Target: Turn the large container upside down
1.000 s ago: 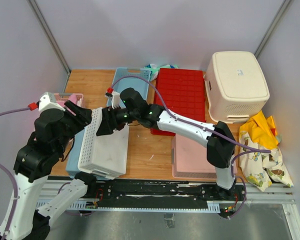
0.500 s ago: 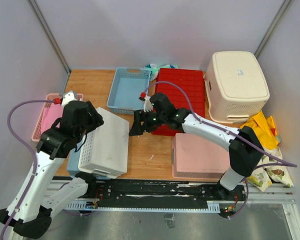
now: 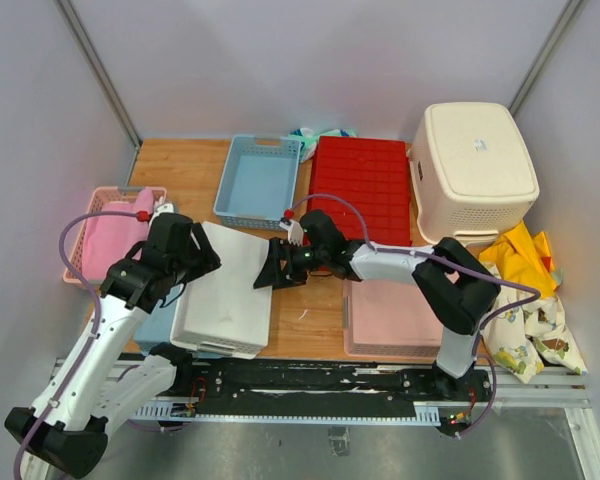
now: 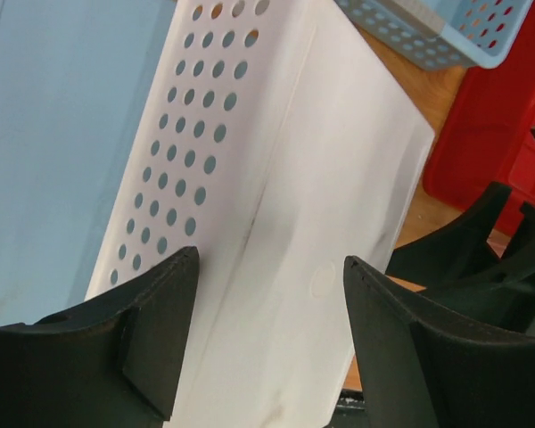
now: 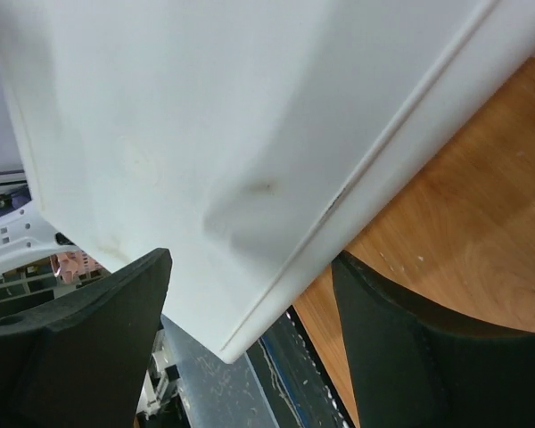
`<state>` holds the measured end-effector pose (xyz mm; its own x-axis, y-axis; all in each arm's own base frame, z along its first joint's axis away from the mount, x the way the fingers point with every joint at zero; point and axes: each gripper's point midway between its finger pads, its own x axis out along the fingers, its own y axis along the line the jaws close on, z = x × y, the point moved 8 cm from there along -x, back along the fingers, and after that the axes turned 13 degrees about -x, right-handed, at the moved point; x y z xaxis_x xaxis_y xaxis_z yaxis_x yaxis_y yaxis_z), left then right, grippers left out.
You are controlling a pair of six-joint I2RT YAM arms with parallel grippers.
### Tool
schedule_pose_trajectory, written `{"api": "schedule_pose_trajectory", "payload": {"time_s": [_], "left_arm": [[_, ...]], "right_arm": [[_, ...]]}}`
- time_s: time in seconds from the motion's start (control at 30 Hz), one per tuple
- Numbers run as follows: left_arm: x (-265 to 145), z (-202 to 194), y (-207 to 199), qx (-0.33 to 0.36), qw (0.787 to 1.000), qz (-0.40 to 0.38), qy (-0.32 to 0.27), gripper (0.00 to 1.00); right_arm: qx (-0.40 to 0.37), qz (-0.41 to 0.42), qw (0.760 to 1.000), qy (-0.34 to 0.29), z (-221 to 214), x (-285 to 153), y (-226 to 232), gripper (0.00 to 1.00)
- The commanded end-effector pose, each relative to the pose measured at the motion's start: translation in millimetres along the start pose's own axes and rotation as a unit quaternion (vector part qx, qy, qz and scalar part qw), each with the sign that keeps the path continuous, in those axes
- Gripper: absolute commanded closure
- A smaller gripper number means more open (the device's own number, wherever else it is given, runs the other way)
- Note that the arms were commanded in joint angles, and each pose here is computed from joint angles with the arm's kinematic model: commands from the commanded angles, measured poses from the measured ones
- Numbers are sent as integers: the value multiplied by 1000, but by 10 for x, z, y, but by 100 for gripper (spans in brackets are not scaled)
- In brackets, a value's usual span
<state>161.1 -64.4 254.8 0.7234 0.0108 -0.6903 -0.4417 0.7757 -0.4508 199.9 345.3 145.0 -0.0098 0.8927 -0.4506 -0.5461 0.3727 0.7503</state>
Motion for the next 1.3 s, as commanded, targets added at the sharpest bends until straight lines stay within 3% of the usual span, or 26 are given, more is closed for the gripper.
{"api": "schedule_pose_trajectory", "payload": {"time_s": [0.0,0.17,0.4,0.77,1.0,1.27], "left_arm": [[72,-117,-103,-4,996,-71,55,31],[176,-211,-152,-4,991,-99,84,32],[298,-426,-249,-22,974,-167,153,32],[186,-554,-349,-63,945,-243,207,32],[97,-807,-286,-63,931,-252,255,32],[148,-947,-126,-62,931,-242,266,23]], "right_arm": [[-10,55,998,-8,84,205,191,26],[-9,70,997,-11,76,175,271,26],[-35,-32,999,-17,97,-218,234,27],[2,-87,996,-33,158,-601,-23,28],[-18,-121,991,-45,215,-801,15,29],[-29,-152,986,-56,327,-911,-9,29]]}}
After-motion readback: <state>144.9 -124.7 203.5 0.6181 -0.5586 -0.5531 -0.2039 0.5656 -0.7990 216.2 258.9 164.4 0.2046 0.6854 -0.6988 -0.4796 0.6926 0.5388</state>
